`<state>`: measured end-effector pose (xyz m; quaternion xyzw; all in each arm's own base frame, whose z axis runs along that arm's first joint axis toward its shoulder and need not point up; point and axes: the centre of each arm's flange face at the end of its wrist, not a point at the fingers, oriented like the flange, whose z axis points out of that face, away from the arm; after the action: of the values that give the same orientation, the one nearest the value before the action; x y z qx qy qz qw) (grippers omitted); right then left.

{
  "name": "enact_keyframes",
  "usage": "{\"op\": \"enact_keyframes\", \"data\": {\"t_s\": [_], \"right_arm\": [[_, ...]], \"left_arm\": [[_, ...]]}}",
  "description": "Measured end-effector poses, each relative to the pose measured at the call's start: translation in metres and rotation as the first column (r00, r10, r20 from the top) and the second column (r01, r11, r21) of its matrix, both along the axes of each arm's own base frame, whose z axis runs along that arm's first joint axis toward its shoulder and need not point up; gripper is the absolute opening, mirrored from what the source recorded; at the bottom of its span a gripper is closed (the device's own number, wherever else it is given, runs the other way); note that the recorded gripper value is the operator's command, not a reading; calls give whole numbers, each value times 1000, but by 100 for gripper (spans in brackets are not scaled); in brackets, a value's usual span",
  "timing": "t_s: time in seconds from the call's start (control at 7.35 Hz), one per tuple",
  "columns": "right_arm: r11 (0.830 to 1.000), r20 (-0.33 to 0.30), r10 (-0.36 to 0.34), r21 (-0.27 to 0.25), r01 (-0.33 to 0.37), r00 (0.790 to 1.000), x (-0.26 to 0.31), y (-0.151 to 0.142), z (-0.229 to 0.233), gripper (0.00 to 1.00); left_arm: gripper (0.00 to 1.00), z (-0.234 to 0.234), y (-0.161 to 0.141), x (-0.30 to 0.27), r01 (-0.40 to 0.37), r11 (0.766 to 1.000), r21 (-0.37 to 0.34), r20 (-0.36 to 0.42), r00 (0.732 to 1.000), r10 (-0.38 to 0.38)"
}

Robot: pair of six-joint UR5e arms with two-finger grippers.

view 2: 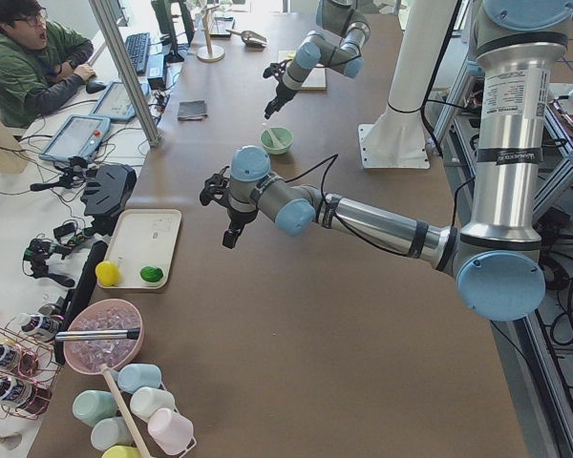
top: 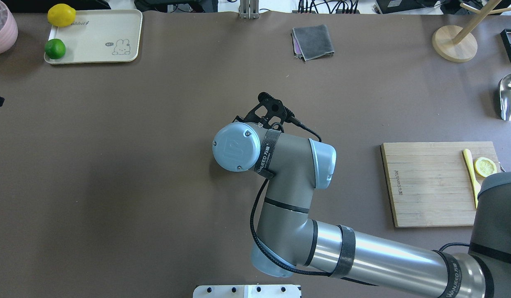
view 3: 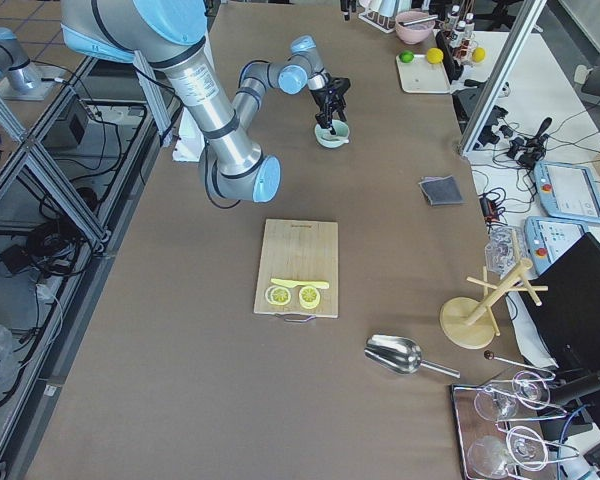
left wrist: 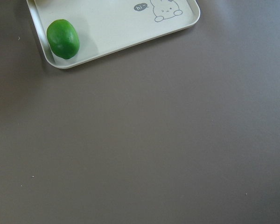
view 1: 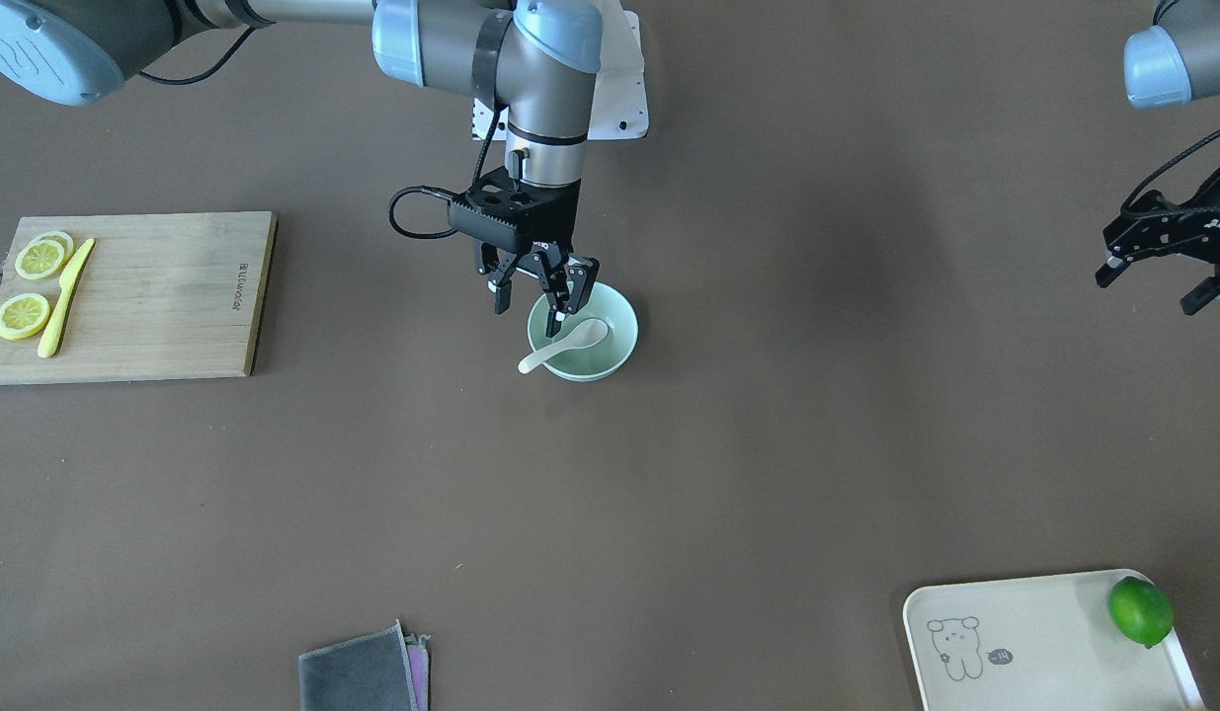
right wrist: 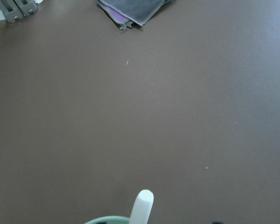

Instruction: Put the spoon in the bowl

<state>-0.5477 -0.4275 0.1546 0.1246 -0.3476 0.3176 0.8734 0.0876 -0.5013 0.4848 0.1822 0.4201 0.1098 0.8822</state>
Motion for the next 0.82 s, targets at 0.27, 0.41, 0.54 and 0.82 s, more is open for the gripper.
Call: {"op": "enact_keyframes", "data": {"t_s": [0.27,0.41,0.54,0.82], "right_arm": [[967,-41,-248,46,250,968,120,-27,43,100],[926,-80,-364,73,370,928,192,-43,76,100],[880,-116,-455,92,465,883,256,-58,108,100],[791,-187,-579,109,602,794,371,-74,178,100]], "left_arm": [[98,5,1,-3,0,1000,-6,6,1000,0],[99,8,-1,-11,11,1000,-9,14,1000,-11],[99,14,-5,-30,20,1000,-7,35,999,-20],[99,27,-17,-85,-36,999,1,130,991,36]]}}
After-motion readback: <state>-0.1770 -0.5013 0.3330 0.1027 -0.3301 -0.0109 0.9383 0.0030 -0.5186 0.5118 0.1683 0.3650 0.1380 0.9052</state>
